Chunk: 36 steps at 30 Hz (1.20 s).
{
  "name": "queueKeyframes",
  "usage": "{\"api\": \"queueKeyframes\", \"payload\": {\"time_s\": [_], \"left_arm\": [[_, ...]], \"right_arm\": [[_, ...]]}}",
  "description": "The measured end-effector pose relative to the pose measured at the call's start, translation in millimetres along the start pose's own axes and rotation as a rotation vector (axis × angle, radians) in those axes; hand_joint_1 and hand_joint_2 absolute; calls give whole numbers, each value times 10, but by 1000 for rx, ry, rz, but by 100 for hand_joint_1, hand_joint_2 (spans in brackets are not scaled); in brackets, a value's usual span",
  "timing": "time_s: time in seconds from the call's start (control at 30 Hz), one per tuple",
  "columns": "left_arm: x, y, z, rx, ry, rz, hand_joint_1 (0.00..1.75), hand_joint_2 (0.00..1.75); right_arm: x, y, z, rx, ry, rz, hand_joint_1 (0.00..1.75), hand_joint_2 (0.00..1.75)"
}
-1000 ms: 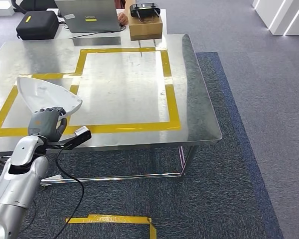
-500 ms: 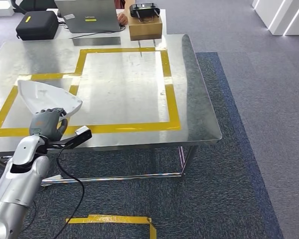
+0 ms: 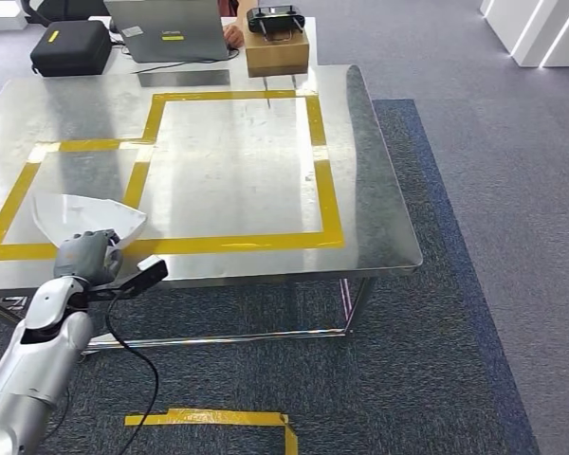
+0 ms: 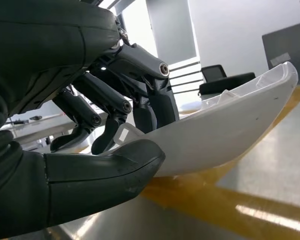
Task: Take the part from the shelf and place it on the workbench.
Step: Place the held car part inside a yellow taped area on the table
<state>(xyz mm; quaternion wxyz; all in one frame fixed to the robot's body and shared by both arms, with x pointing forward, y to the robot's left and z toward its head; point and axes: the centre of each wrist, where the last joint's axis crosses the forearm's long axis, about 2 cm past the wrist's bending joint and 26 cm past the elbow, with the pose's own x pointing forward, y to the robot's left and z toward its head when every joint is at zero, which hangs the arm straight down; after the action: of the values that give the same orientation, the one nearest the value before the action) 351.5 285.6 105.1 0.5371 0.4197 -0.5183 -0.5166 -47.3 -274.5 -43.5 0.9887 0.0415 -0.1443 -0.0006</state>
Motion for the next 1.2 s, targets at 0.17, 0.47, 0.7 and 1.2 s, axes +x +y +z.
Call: {"api": "queueKeyframes", "payload": {"time_s": [0.17,0.47,0.7,1.2], "left_arm": [[-54,-121,51,-33,30,4,175,175],[-75,-213,97,-56,42,5,175,175],[-63,-243,119,-39,38,1,175,175],[-57,-298,171,15,48,12,0,87]], "right_arm": [[-13,-23,54,-4,12,7,0,0],[-11,-45,124,-3,13,20,0,0],[-14,-37,172,-2,15,21,0,0],[-29,1,226,8,20,31,0,0]]}}
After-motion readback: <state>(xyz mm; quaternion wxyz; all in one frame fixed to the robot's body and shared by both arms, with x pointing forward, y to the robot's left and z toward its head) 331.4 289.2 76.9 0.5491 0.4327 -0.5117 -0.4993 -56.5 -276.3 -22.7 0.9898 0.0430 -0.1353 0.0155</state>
